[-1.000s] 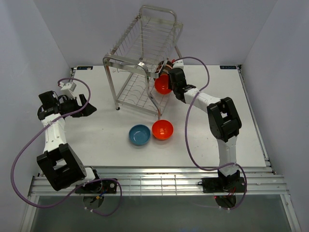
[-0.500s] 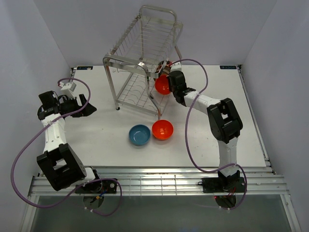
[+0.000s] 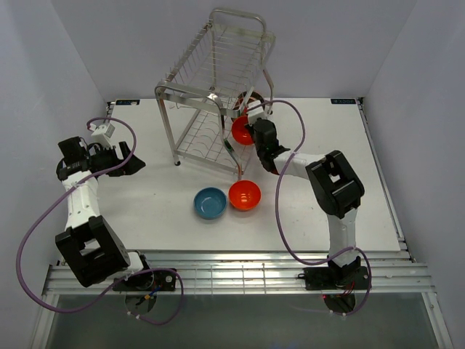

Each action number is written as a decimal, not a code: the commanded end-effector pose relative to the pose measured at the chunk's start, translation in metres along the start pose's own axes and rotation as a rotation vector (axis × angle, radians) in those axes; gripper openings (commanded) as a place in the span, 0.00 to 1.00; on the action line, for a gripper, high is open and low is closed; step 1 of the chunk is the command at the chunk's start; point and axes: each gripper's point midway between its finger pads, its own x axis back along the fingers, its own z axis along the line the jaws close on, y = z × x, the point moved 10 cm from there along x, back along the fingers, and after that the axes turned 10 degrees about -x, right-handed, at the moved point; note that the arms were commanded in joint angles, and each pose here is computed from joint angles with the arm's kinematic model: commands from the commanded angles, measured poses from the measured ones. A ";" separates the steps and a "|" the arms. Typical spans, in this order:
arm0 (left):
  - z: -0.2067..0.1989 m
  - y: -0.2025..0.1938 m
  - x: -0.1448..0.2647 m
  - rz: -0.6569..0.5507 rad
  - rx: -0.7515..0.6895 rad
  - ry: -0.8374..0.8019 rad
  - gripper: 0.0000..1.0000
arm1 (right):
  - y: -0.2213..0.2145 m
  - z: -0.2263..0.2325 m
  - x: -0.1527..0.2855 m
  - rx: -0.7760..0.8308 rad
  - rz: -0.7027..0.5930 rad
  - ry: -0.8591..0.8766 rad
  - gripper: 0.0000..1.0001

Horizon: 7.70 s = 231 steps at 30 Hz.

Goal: Load the bowls into the dish rack

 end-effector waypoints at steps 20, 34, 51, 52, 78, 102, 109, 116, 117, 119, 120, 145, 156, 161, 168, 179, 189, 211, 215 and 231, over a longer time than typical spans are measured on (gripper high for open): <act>0.002 0.005 0.003 -0.025 -0.031 0.009 0.90 | 0.019 0.004 -0.003 0.073 -0.302 -0.119 0.08; 0.003 0.005 0.003 -0.022 -0.037 0.025 0.98 | 0.015 0.013 -0.008 0.092 -0.355 -0.216 0.08; 0.006 0.004 0.002 -0.017 -0.042 0.034 0.98 | 0.007 0.028 -0.022 0.139 -0.363 -0.267 0.08; 0.006 0.004 0.002 -0.018 -0.045 0.036 0.98 | 0.007 0.029 -0.022 0.139 -0.370 -0.277 0.08; 0.005 0.005 0.003 -0.018 -0.047 0.038 0.98 | -0.013 0.034 -0.002 0.180 -0.320 -0.143 0.33; -0.002 0.009 0.008 -0.043 -0.041 0.026 0.98 | 0.019 0.019 0.042 0.073 -0.228 -0.025 0.76; -0.006 0.008 0.010 -0.046 -0.039 0.021 0.98 | 0.018 0.007 0.068 0.075 -0.179 0.012 0.89; -0.011 0.009 0.014 -0.051 -0.036 0.020 0.98 | 0.032 -0.013 0.105 0.056 -0.105 0.080 0.93; -0.012 0.009 0.015 -0.052 -0.037 0.020 0.98 | 0.034 -0.017 0.108 0.022 -0.079 0.098 0.92; -0.014 0.009 0.016 -0.048 -0.038 0.016 0.98 | 0.034 -0.026 0.122 0.014 0.034 0.189 0.89; -0.014 0.010 0.017 -0.048 -0.037 0.017 0.98 | 0.037 -0.028 0.127 -0.031 0.066 0.216 0.88; -0.017 0.003 0.018 -0.013 -0.027 -0.003 0.98 | -0.050 -0.010 0.198 -0.387 0.822 0.494 0.62; -0.015 -0.004 0.014 0.003 -0.015 -0.010 0.98 | -0.070 0.000 0.199 -0.386 0.863 0.491 0.43; -0.015 -0.006 0.013 0.004 -0.014 -0.010 0.98 | -0.068 0.004 0.194 -0.409 0.873 0.492 0.33; -0.015 -0.002 0.014 -0.003 -0.018 -0.013 0.98 | -0.051 -0.004 0.198 -0.421 0.810 0.465 0.08; -0.017 0.006 0.018 -0.034 -0.032 0.003 0.98 | 0.016 -0.048 0.187 -0.290 0.378 0.133 0.08; -0.047 0.010 0.035 -0.138 -0.165 -0.117 0.97 | 0.063 -0.052 0.185 -0.297 0.148 0.198 0.08; -0.270 0.045 -0.013 0.004 -0.640 -0.471 0.84 | 0.056 -0.036 0.271 -0.128 0.162 0.376 0.08; -0.311 0.039 -0.034 0.033 -0.668 -0.524 0.84 | 0.045 -0.047 0.281 -0.240 0.203 0.312 0.08; -0.369 0.039 -0.090 0.001 -0.665 -0.371 0.78 | 0.041 -0.056 0.291 -0.336 0.175 0.323 0.08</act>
